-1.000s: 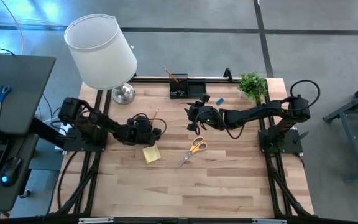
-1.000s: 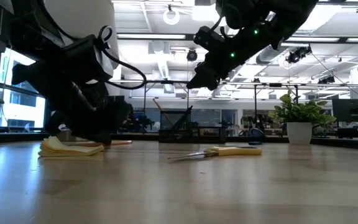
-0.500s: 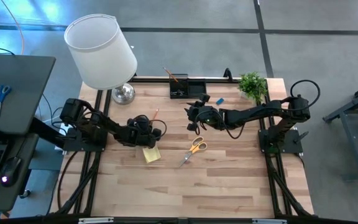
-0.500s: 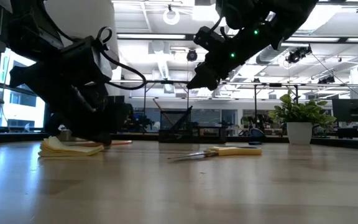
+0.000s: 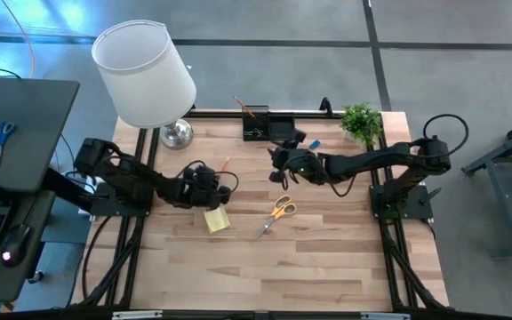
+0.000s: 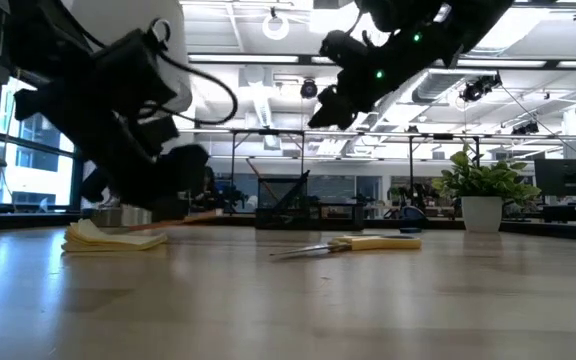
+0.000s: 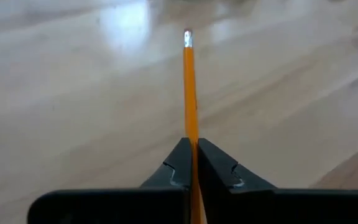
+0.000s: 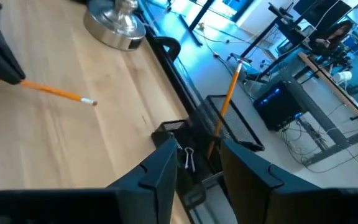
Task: Pick and place office supplies into organizer
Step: Put the pencil into the desk organizer
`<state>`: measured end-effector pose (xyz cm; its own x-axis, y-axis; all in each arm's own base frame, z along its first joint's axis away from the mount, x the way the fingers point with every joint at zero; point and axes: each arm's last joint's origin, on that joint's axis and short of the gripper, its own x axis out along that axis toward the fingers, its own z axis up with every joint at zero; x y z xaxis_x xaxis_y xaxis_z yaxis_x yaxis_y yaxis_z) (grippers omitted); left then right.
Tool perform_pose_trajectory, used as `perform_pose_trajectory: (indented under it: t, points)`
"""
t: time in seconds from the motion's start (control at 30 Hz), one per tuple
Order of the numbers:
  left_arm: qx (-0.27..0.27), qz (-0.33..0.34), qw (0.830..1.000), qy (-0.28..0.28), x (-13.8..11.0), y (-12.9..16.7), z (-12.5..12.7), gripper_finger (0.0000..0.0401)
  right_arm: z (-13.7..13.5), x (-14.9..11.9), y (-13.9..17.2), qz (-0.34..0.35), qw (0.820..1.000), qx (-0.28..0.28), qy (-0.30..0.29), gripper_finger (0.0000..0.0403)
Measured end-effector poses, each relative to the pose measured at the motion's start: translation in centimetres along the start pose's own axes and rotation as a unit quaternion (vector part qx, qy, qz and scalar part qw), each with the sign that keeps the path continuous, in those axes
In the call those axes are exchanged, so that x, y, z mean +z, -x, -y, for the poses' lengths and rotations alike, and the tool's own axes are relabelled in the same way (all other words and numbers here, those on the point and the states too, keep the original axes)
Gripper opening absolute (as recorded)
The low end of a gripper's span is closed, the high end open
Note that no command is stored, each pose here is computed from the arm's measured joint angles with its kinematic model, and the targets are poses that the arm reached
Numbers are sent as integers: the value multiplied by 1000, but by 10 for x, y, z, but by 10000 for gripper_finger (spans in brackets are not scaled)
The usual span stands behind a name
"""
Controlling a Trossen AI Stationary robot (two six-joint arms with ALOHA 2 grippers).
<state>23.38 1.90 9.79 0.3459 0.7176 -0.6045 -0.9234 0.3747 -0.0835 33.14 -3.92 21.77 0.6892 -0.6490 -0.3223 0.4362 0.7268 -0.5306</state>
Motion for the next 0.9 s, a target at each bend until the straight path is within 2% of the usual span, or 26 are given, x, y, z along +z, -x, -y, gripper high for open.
perform_pose_trajectory:
  t: [0.1,0.23,0.37,0.5,0.6,0.73,0.9]
  points:
    - [-14,9,1000,-5,8,6,1,2,7,6,7,13,1000,15,-19,119]
    - [-42,24,999,-12,22,18,2,3,11,11,14,40,994,89,-56,119]
    - [-72,44,996,-22,37,33,2,2,14,10,11,59,977,187,-90,119]
    - [-109,51,993,-20,49,47,0,1,20,1,3,45,961,243,-127,119]
    - [-139,33,990,-17,51,51,0,1,18,-16,1,35,943,295,-147,119]
    - [-151,28,988,-31,51,51,1,0,4,-52,6,28,928,357,-104,119]
    - [-152,30,987,-41,51,51,1,0,-6,-80,16,82,934,345,-48,119]
